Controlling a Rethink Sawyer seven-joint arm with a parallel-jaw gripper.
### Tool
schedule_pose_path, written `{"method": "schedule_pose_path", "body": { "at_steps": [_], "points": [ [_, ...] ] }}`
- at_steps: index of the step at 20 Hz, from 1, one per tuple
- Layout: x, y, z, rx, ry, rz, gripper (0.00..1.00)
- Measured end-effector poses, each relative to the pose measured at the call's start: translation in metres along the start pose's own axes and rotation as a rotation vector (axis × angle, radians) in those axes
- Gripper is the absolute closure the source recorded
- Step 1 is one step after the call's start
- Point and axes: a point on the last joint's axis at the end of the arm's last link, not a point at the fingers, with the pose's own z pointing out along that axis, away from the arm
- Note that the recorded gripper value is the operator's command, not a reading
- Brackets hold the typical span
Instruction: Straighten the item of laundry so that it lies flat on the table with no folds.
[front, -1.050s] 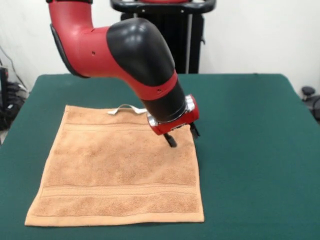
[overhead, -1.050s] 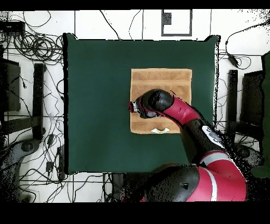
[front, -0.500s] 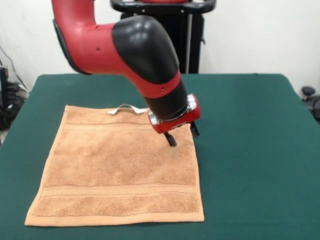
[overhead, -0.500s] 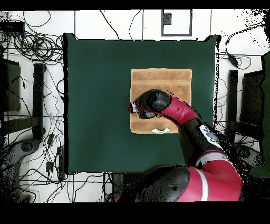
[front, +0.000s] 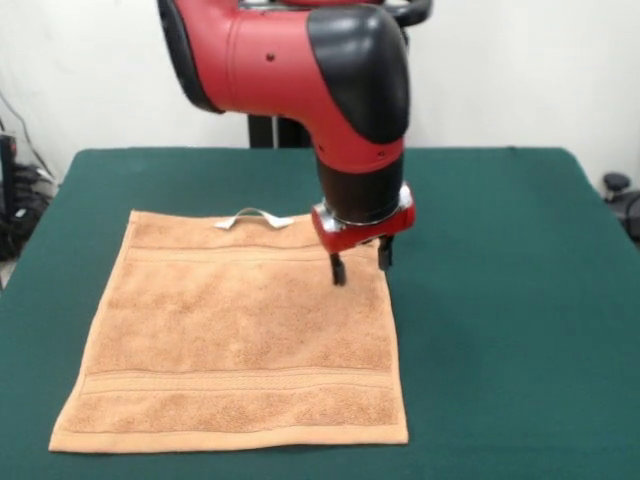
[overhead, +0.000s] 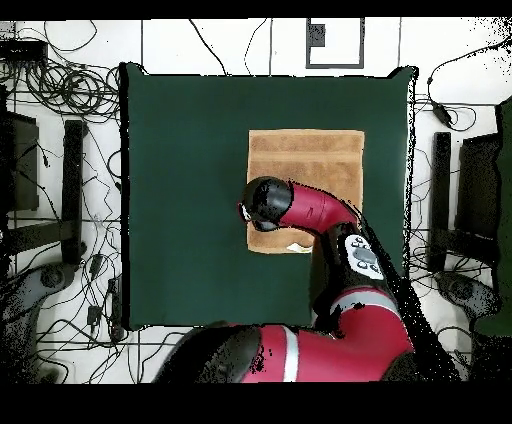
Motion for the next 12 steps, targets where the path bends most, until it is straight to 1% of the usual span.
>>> {"method": "schedule_pose_path", "body": {
  "at_steps": [2,4,5,7,9,11,12],
  "points": [
    [0.000,-0.001,0.000,0.022,-0.008,-0.006,0.00],
    [-0.001,-0.008,-0.003,0.048,-0.032,-0.002,0.00],
    [-0.002,-0.020,-0.008,0.074,-0.064,0.009,0.00],
    [-0.003,-0.027,-0.013,0.087,-0.084,0.017,0.00],
    [-0.005,-0.043,-0.026,0.112,-0.124,0.037,0.00],
    [-0.005,-0.051,-0.034,0.120,-0.138,0.047,0.00],
    [-0.005,-0.059,-0.043,0.128,-0.151,0.058,0.00]
  ]
}}
